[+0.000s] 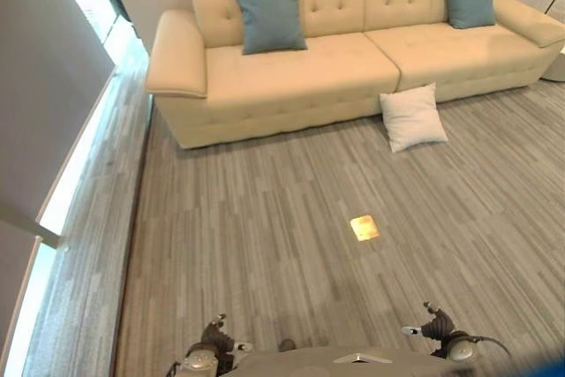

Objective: Pick up all the scattered cushions and arrange them neatly on the sofa.

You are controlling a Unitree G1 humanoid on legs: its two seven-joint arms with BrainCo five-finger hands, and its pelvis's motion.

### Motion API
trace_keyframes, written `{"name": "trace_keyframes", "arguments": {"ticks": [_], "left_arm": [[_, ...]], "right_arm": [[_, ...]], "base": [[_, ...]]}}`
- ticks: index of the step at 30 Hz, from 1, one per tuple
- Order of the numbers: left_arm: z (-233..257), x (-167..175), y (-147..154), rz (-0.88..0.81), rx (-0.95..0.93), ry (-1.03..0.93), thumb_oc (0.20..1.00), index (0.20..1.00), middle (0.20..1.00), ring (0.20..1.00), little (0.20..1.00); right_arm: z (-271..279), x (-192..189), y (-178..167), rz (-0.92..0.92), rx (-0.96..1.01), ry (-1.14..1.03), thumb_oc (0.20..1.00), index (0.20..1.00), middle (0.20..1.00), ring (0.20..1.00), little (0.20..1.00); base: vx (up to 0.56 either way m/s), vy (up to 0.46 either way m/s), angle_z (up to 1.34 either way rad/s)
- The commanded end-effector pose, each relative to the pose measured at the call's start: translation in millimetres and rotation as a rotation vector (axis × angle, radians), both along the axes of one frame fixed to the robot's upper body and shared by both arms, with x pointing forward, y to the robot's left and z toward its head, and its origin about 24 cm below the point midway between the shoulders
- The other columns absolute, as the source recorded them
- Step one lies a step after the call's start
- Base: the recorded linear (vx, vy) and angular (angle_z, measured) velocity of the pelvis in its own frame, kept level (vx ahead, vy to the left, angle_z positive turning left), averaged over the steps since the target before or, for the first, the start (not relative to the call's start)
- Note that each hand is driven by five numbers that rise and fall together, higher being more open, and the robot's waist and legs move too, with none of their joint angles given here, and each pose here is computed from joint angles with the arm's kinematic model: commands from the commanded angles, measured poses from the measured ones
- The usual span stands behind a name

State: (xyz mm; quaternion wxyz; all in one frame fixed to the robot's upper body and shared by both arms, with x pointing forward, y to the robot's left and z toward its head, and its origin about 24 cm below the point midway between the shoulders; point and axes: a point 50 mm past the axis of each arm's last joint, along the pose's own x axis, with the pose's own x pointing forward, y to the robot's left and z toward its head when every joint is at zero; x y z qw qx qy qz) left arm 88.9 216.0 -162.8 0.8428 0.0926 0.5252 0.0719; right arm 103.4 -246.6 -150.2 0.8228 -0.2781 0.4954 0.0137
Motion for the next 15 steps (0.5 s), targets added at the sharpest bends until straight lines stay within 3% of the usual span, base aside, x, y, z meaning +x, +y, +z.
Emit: {"name": "trace_keyframes", "arguments": {"ticks": [1, 9, 15], "left_arm": [[4, 30, -13, -0.108, -0.009, -0.041, 1.0, 1.0, 1.0, 1.0, 1.0], [7, 44, -22, -0.092, -0.031, -0.084, 1.0, 1.0, 1.0, 1.0, 1.0], [7, 48, -31, -0.16, -0.031, -0.078, 1.0, 1.0, 1.0, 1.0, 1.0]], "right_arm": [[2, 17, 5, 0.004, 0.02, -0.016, 1.0, 1.0, 1.0, 1.0, 1.0], [6, 29, 1, -0.035, 0.016, -0.05, 1.0, 1.0, 1.0, 1.0, 1.0], [6, 29, -3, -0.078, 0.018, -0.035, 1.0, 1.0, 1.0, 1.0, 1.0]], "base": [[-0.02, -0.098, -0.06], [-0.04, 0.0, -0.26], [0.01, 0.169, -0.31]]}}
